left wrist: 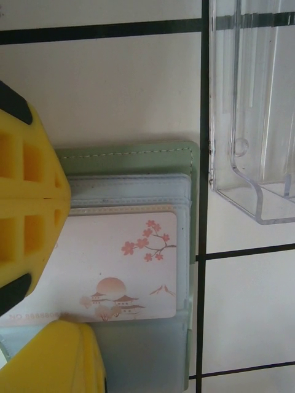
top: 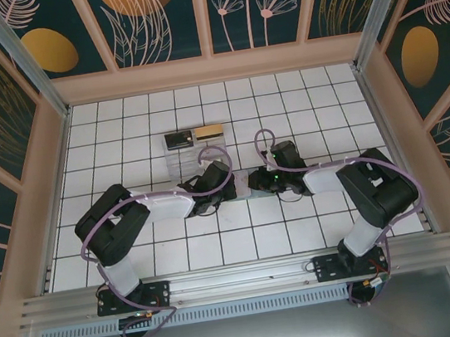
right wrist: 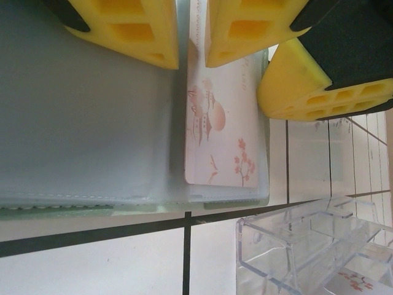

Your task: Take the credit cards out of the card holder

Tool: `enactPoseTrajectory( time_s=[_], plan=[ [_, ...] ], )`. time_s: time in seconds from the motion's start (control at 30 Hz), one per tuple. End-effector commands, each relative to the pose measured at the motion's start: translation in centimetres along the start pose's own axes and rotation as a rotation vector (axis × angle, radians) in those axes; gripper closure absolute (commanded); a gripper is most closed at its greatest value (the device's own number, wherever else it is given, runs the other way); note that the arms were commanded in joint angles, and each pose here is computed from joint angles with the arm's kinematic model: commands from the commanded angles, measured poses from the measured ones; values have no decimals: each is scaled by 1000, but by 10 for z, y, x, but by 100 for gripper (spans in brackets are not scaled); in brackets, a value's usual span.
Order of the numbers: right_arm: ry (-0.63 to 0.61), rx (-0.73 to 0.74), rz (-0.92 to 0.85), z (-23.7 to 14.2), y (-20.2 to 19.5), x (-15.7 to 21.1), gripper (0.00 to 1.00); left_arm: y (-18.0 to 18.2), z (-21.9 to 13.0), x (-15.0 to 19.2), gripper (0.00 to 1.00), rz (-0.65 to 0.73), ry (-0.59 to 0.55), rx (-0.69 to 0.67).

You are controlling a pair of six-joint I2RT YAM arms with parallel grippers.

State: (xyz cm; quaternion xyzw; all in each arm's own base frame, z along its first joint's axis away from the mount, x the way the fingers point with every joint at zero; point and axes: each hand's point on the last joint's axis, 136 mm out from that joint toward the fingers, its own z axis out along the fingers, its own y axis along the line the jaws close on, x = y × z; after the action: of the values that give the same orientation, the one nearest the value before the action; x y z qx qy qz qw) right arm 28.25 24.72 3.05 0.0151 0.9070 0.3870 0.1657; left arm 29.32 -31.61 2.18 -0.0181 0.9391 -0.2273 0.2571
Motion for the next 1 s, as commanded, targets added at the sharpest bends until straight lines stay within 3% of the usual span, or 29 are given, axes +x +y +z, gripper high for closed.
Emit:
enactPoseTrajectory(
  time_s=[0.0, 0.17, 0.33, 0.97],
  plan=[
    [-12, -46, -12, 3, 14, -9, 80, 14, 9, 16, 100, -6, 63, -36],
    [-2, -55, -3, 5, 13, -7, 82, 12, 8, 16, 100, -3, 63, -28],
    [3, -59, 10, 5, 12, -5, 100, 16, 11, 19, 100, -2, 73, -41],
    [-26, -21, 50, -16, -16, -1, 100, 27, 15, 26, 100, -6, 99, -93]
  ],
)
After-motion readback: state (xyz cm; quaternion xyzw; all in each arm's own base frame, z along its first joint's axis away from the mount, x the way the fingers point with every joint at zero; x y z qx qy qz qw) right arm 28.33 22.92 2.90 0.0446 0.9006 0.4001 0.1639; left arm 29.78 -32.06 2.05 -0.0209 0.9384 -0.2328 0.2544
